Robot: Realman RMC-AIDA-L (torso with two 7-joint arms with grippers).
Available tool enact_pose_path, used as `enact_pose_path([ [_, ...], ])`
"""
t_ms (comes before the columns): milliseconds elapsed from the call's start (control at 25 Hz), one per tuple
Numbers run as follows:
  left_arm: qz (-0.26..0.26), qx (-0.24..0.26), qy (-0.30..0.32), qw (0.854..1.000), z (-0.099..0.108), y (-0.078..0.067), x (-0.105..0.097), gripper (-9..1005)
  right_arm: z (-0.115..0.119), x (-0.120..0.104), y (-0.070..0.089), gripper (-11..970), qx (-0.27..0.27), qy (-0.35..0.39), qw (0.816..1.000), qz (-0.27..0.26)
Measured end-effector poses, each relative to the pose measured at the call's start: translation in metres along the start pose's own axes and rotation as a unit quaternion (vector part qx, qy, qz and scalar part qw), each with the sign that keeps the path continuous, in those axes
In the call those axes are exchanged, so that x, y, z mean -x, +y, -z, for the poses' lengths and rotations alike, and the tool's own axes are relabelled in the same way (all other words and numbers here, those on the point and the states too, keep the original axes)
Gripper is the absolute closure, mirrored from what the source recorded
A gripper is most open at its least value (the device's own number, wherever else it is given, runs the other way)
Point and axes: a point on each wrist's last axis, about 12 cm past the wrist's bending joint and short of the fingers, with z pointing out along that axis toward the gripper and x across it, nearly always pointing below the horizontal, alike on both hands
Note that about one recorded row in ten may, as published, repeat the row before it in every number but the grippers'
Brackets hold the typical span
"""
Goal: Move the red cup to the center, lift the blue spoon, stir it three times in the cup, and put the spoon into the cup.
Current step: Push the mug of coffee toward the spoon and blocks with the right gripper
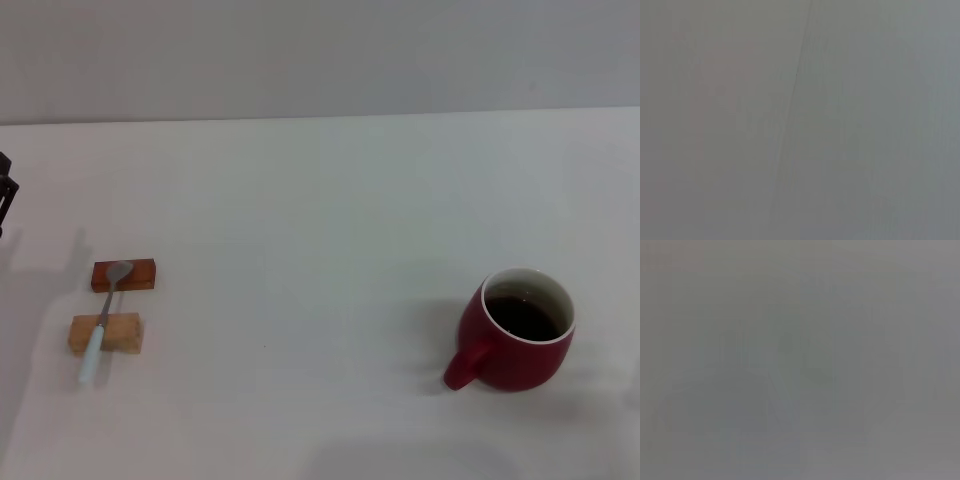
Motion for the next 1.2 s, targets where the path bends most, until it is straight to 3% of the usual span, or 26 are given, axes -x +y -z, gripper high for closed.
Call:
enact_pose_path([
  [320, 0.0, 0.001, 0.008, 1.0, -0.003, 0.0, -0.002, 136, 0.014, 0.011, -0.001, 961, 0.0, -0.033, 0.999, -0.011],
  [520, -0.002, 0.001, 0.013, 1.0, -0.005, -0.001, -0.003, 136, 0.008, 0.017, -0.004, 961, 0.008, -0.062, 0.998, -0.009],
  [640, -0.002, 0.0, 0.017, 1.0, -0.007, -0.001, -0.004, 136, -0.007, 0.023, -0.01, 961, 0.022, -0.086, 0.996, -0.012],
  [760, -0.002, -0.001, 0.018, 1.0, -0.007, -0.002, -0.004, 136, -0.024, 0.029, -0.02, 961, 0.045, -0.1, 0.992, -0.06],
  [800, -0.001, -0.001, 0.02, 1.0, -0.007, -0.002, -0.005, 136, -0.034, 0.035, -0.028, 961, 0.07, -0.114, 0.986, -0.101],
  [920, 0.0, -0.002, 0.021, 1.0, -0.006, -0.003, -0.005, 136, -0.049, 0.048, -0.04, 960, 0.113, -0.14, 0.973, -0.141],
  [1200, 0.003, -0.001, 0.024, 1.0, -0.004, -0.004, -0.006, 136, -0.079, 0.077, -0.067, 960, 0.204, -0.143, 0.951, -0.183],
])
